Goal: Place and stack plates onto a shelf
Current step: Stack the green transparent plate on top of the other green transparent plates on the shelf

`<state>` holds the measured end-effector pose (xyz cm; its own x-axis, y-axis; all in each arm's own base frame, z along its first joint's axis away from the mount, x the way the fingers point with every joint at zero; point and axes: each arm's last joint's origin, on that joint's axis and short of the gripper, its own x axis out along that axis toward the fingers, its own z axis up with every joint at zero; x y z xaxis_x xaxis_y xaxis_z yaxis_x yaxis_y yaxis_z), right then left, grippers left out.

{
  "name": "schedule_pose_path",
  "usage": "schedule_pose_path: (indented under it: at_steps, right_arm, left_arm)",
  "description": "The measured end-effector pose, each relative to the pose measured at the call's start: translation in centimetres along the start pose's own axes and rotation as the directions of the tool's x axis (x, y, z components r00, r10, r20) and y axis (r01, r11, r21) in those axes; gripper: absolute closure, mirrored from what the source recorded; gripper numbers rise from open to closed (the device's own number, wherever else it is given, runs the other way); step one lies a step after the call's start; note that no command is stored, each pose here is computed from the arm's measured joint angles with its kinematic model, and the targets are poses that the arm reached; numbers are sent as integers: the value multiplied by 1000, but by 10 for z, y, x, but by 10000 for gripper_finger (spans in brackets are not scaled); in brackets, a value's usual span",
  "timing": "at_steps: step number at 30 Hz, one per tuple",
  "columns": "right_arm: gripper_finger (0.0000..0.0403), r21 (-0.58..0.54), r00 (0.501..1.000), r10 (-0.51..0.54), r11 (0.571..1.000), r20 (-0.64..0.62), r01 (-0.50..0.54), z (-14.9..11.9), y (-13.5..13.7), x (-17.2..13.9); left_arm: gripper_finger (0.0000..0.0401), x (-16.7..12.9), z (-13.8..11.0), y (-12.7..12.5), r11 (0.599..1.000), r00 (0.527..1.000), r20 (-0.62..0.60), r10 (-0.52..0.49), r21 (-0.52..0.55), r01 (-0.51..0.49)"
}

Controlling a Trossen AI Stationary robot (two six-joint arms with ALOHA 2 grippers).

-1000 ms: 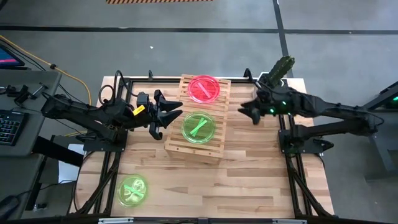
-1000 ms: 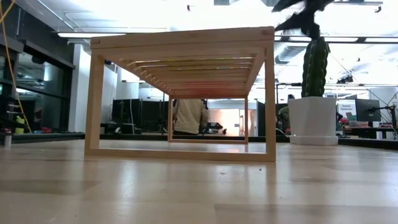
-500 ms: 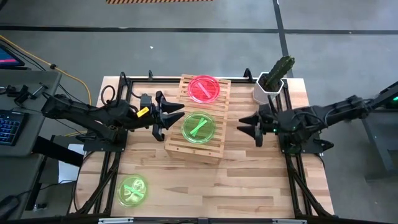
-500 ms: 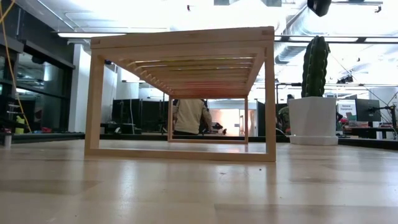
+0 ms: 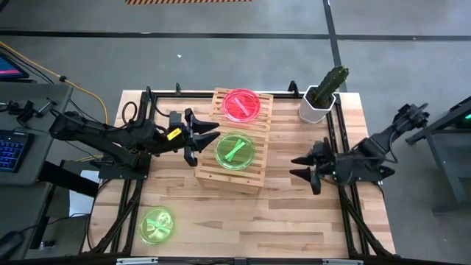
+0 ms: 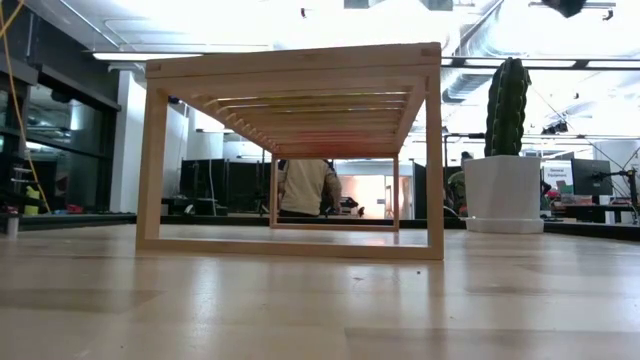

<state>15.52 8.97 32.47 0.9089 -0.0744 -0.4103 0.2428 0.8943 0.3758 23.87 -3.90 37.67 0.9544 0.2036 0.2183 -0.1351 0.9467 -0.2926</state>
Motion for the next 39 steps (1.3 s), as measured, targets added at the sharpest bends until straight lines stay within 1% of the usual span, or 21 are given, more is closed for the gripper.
schedule_pose_path:
  at_steps: [9, 13, 17, 19, 22, 25, 30, 35, 39]
  right_arm:
    - [217, 29, 998, -45, 999, -36, 46, -19, 3, -14]
    - [217, 32, 998, -50, 998, -49, 51, -19, 1, -13]
    - [217, 14, 997, -69, 997, -38, 69, -12, -3, -7]
    - [217, 13, 998, -45, 999, -34, 45, -6, -4, -1]
    - [217, -3, 1000, 27, 1000, -10, -27, 8, -4, 10]
    - [217, -49, 995, 91, 995, 40, -89, 23, -6, 21]
    - [217, -108, 978, 158, 984, 134, -144, 46, -13, 44]
    - [217, -136, 962, 204, 974, 183, -181, 58, -18, 60]
    - [217, -142, 955, 217, 971, 203, -191, 61, -19, 62]
  left_arm:
    - [256, 1, 1, 3, 1000, 1000, 8, 29, 2, -29]
    - [256, 1, 1, 4, 999, 999, 9, 34, 2, -34]
    - [256, 1, 1, 4, 999, 999, 10, 33, 2, -33]
    - [256, 1, 1, 4, 999, 999, 9, 34, 2, -34]
    - [256, 1, 1, 4, 999, 999, 9, 34, 2, -34]
    - [256, 1, 1, 4, 999, 999, 9, 34, 2, -34]
    - [256, 1, -1, 4, 999, 999, -6, 37, 10, -36]
    - [256, 1, -5, 5, 999, 998, -51, 44, 19, -44]
    - [256, 1, -8, 4, 1000, 996, -87, -12, 9, 13]
